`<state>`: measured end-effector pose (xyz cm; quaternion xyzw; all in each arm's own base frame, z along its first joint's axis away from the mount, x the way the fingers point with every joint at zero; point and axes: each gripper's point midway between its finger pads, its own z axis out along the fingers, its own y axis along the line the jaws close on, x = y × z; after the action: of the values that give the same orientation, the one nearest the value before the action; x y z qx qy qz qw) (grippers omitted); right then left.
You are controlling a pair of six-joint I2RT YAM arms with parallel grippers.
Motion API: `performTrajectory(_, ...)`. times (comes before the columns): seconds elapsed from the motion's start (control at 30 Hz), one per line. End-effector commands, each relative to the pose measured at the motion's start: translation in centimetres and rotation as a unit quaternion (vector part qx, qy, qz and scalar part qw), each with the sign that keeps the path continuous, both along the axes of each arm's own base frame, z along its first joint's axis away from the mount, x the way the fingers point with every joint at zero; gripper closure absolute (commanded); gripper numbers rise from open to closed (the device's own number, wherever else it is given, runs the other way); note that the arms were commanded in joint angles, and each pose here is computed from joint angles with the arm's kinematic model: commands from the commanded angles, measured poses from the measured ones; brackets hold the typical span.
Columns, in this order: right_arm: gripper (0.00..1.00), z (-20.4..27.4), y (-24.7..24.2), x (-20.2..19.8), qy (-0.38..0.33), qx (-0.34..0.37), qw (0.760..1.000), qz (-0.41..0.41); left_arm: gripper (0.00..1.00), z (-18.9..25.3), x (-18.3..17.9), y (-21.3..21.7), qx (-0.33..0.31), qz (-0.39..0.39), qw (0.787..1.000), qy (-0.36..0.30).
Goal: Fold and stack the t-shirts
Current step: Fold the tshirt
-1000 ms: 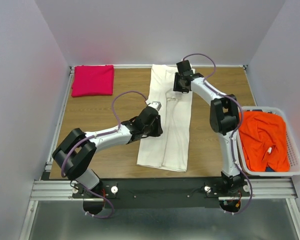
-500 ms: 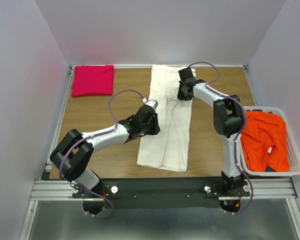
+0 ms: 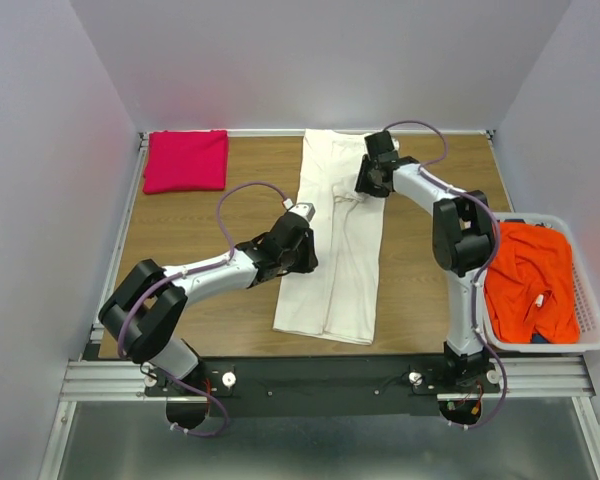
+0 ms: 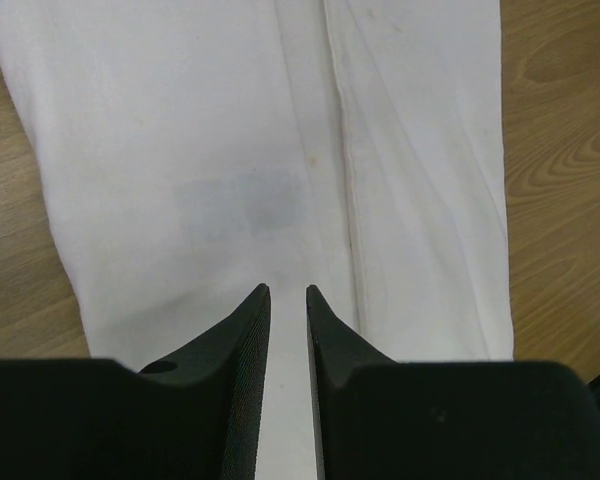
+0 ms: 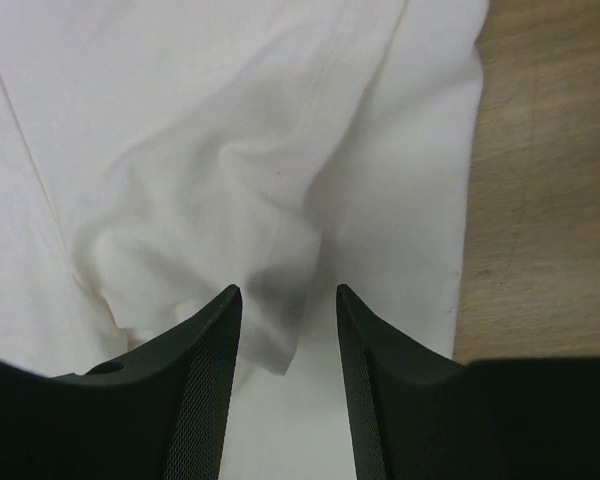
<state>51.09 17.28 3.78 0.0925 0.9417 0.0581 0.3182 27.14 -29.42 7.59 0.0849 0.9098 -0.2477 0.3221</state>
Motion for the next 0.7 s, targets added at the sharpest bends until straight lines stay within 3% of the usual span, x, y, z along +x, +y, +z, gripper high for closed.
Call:
performTrajectory(0.0,0.50,4.5,-3.4,3.1,-0.039,0.042,0.997,-0.044,0.71,0.8,-0.1,0.5,0.000,-0.003,1.000,-0.011)
performTrajectory(0.27,0.54,4.2,-6.4,8.8,-0.061,0.094,0.990,-0.087,0.71,1.8,0.5,1.3,0.001,0.004,1.000,-0.022)
performTrajectory(0.67,0.55,3.1,-5.2,12.2,-0.080,0.114,0.988,-0.067,0.69,7.0,3.5,4.5,0.003,0.024,0.997,-0.074)
